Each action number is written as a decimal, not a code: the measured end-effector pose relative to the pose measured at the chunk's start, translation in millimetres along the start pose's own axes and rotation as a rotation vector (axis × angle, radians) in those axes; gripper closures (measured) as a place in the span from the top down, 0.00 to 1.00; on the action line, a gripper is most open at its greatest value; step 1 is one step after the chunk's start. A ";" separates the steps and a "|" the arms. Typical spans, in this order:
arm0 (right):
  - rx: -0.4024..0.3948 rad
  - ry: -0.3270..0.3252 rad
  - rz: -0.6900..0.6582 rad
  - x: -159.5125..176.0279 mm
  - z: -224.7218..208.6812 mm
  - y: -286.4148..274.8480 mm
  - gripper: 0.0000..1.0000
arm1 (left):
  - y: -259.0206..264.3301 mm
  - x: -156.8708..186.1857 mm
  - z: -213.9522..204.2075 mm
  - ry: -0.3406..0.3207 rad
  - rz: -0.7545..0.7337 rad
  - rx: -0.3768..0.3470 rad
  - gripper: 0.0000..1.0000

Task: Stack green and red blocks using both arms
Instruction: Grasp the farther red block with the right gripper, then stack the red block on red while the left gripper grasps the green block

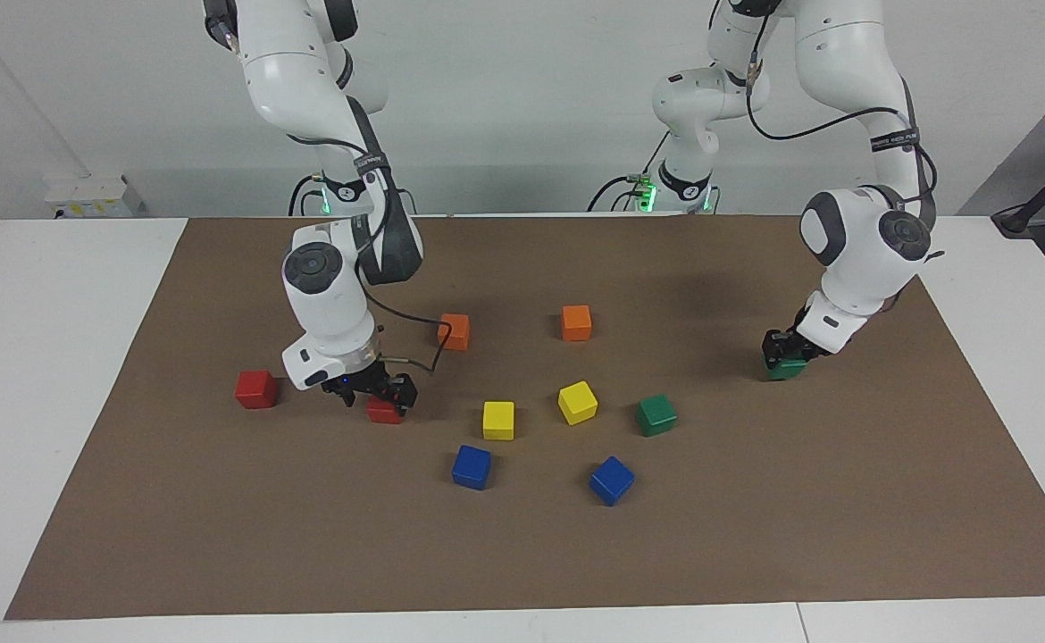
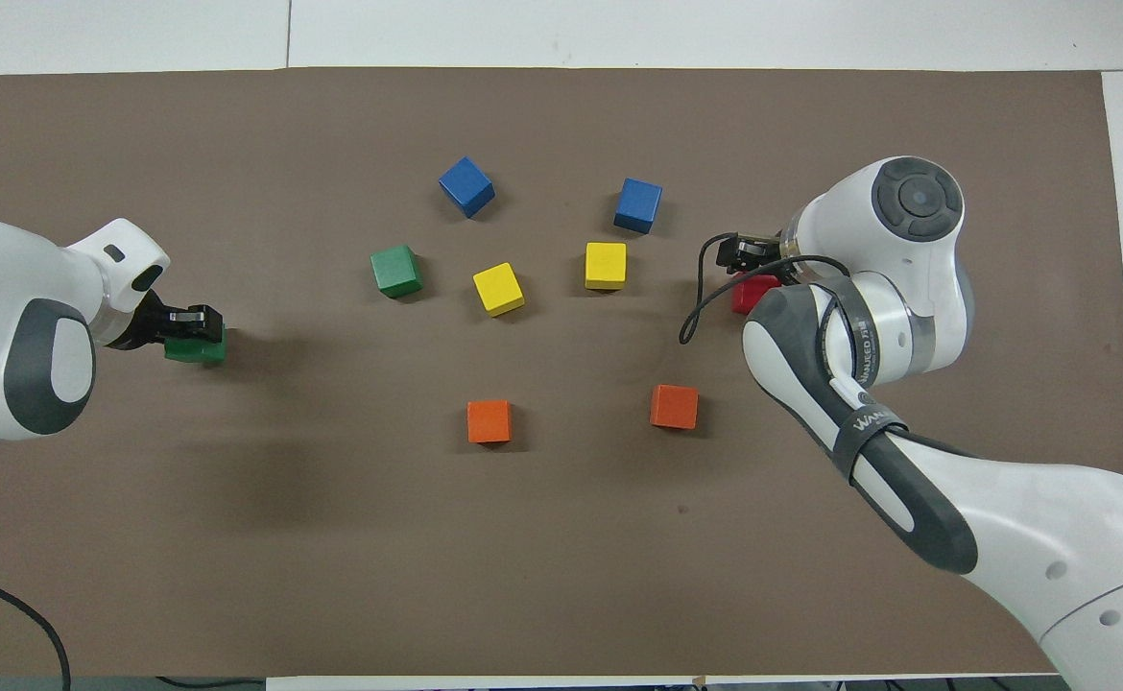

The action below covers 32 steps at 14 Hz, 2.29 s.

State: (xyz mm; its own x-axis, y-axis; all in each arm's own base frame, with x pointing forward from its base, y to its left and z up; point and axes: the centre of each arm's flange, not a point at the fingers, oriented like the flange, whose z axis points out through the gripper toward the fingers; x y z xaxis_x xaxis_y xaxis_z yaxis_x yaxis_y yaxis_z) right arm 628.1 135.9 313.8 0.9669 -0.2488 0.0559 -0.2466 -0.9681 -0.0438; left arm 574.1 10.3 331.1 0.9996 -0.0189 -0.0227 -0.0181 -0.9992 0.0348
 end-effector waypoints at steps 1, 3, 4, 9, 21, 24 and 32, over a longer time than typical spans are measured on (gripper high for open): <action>-0.001 -0.003 -0.005 -1.4 3.7 -2.6 1.00 | 0.0 0.8 2.4 0.003 0.000 0.000 0.55; -0.003 -0.006 -0.014 -4.1 6.5 -7.4 1.00 | -0.2 2.5 7.4 0.008 -0.001 -0.001 0.55; -0.003 -0.006 -0.023 -4.9 6.4 -8.9 1.00 | -0.1 3.1 9.9 0.009 -0.001 -0.002 0.55; -0.005 -0.009 -0.102 -6.9 8.0 -10.3 0.90 | 0.9 3.8 12.6 0.009 0.001 -0.003 0.55; -0.063 -0.071 -0.343 27.4 -87.4 71.3 0.56 | 52.0 46.4 -59.1 0.055 -0.132 -0.018 1.00; -0.060 -0.055 -0.416 37.5 -124.7 127.8 0.56 | 118.4 48.9 -46.5 0.042 -0.213 -0.028 1.00; -0.043 -0.134 -0.364 33.1 -91.7 212.9 0.56 | 233.4 61.1 -12.5 0.065 -0.346 -0.037 1.00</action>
State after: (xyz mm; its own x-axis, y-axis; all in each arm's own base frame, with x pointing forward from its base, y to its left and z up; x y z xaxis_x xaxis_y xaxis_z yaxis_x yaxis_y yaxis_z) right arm 601.6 -81.1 397.8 0.9909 0.1143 -0.0714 0.1144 -0.9934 -0.0032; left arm 631.2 -223.6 350.3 0.9458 0.3240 0.0240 0.3215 -0.9441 0.0725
